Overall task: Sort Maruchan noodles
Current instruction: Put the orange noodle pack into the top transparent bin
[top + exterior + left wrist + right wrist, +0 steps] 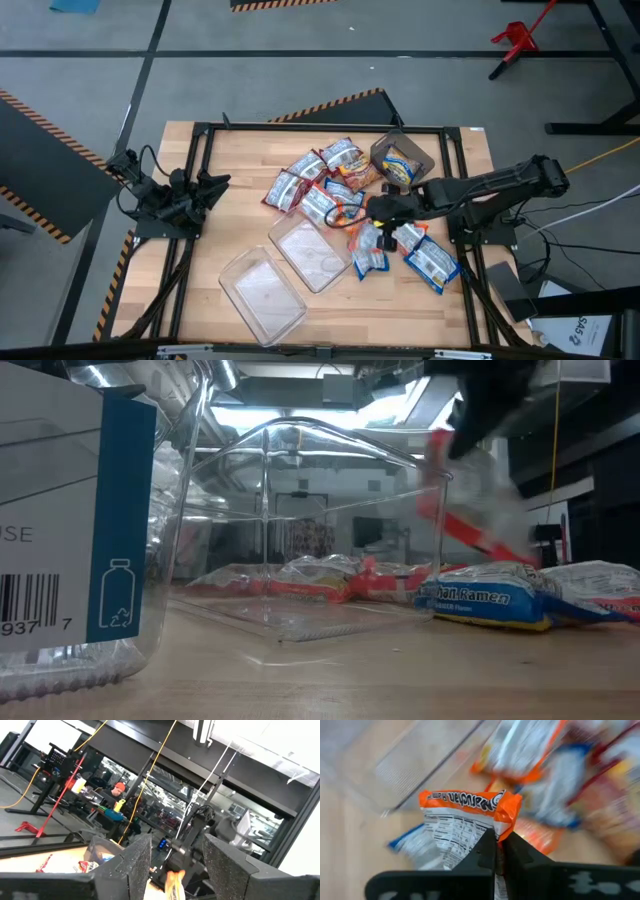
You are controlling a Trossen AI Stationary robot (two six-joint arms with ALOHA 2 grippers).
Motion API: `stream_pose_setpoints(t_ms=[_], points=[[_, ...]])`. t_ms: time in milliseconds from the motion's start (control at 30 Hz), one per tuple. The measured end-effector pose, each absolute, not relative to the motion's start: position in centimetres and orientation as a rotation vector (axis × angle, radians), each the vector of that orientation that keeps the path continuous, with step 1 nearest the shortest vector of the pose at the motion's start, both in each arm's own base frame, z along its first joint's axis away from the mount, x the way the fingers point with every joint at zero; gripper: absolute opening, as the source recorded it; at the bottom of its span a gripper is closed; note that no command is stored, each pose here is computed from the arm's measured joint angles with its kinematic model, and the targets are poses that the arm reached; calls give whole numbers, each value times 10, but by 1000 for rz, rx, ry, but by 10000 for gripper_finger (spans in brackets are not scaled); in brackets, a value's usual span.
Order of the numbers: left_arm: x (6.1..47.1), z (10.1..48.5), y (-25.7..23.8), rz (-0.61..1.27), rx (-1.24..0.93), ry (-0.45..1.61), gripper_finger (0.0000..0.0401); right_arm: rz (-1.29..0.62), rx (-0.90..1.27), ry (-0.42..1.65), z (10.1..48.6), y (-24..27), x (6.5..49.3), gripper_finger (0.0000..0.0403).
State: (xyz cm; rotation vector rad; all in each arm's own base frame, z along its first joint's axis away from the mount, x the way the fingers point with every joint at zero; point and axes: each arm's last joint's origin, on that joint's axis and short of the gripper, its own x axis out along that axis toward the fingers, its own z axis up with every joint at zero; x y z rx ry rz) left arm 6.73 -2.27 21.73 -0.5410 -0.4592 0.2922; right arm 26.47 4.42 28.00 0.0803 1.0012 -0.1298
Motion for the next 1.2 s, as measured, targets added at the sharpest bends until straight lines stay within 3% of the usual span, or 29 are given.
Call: stream_pose_setpoints(t_ms=[300,800,1200], points=[[67,217,-23,292,-541,-459,172,-339,-108,758,311,39,282,0],[67,217,-23,293,-538,-459,172,-303,-255,479,289,62,349,0],[67,217,-22,300,-537,-457,172,-416,-461,328,300,90,353,0]])
